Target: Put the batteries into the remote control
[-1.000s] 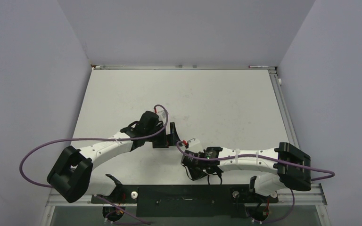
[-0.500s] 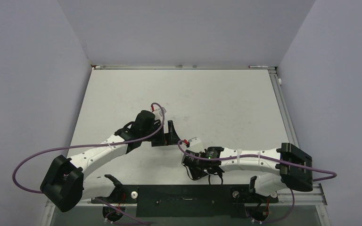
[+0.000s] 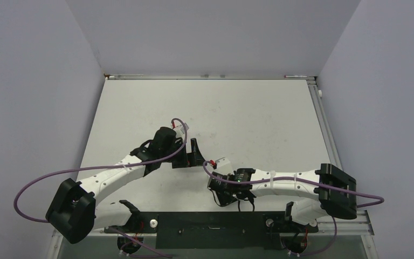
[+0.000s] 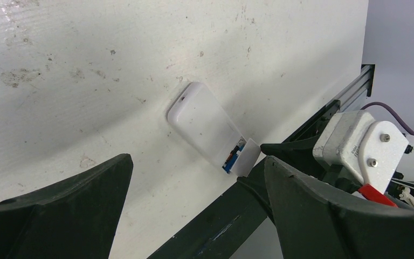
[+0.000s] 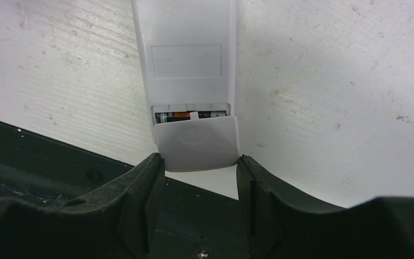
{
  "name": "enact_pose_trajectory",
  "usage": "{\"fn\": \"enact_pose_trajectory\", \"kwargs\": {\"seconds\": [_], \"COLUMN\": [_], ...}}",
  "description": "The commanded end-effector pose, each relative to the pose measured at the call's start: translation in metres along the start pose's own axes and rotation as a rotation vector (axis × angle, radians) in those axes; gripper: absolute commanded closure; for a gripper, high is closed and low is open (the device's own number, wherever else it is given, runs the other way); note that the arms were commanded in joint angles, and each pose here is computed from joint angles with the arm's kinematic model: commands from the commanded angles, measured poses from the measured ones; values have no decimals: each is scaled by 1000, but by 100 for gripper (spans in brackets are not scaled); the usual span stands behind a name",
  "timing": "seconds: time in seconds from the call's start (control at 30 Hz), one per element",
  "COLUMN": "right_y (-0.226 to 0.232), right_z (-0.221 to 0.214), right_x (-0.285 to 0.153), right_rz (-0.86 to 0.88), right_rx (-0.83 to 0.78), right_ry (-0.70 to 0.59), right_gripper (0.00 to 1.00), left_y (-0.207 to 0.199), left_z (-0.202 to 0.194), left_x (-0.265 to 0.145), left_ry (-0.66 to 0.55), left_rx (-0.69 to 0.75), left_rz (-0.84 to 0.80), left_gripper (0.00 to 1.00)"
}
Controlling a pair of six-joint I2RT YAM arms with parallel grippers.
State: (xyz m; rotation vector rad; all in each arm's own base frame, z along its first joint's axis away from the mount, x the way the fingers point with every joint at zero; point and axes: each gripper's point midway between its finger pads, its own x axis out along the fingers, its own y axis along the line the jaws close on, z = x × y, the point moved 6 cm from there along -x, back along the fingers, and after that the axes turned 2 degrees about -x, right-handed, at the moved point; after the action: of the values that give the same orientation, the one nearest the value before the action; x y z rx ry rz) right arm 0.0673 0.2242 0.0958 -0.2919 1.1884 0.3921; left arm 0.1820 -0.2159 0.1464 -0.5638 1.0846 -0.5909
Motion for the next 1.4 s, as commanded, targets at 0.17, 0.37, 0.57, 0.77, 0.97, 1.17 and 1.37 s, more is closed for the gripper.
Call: {"fn": "enact_pose_trajectory", "kwargs": {"seconds": [0.17,0.37,0.57,0.77,0.97,1.17,1.37], "right_y": [6,7,7,7,8,10,10], "right_z": [6,7,7,7,9,11,13], "right_x": [6,7,8,10,10,11,9], "right_rz": [-3,-5,-9,-13,-12,-15,-25], "right_rx": [15,17,28,38,39,36,40], "right_ry": [-26,-23,-22,-20,-22,-24,-30], "right_gripper": [86,86,84,79,74,73,69], "left_y": [-1,0,0,-1,-1,-1,-1], "left_z": [3,2,2,1,1,0,0], "left_x": [-4,-4,-5,-5,-5,-6,-6], "left_ry": [-16,-14,-16,-15,-14,-16,-14], "left_rx": [27,26,29,30,31,32,32], "left_rz": [-23,-25,-28,-32,-36,-37,-43], "left_gripper": [10,10,9,9,9,9,9]}}
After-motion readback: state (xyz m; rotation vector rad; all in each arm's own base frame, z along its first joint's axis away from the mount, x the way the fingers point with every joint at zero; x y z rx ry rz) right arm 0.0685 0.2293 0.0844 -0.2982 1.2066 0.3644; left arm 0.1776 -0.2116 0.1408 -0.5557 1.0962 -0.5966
